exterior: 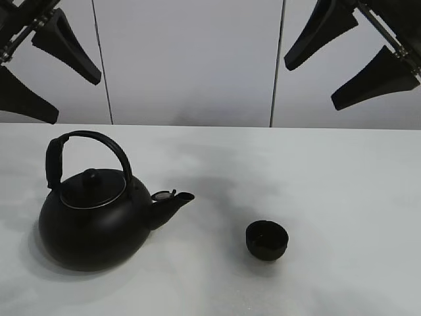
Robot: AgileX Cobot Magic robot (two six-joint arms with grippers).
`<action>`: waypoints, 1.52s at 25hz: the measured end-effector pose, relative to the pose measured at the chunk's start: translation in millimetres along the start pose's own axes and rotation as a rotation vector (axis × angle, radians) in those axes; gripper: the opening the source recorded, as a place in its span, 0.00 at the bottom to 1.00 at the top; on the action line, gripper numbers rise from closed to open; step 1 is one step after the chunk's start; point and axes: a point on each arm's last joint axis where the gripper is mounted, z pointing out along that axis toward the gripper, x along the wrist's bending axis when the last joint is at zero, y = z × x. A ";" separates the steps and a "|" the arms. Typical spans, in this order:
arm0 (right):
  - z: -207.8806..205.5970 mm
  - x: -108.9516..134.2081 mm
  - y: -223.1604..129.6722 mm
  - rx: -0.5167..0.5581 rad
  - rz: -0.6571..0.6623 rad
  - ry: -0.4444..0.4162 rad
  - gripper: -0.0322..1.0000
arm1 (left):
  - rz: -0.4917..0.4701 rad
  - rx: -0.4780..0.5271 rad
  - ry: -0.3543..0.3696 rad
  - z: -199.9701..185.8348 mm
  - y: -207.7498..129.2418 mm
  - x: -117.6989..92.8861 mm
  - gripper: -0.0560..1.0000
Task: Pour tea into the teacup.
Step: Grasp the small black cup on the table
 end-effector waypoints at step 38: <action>75.9 73.6 3.6 0.400 -0.572 -0.420 0.66 | 0.000 0.000 0.000 0.0 0.0 0.0 0.53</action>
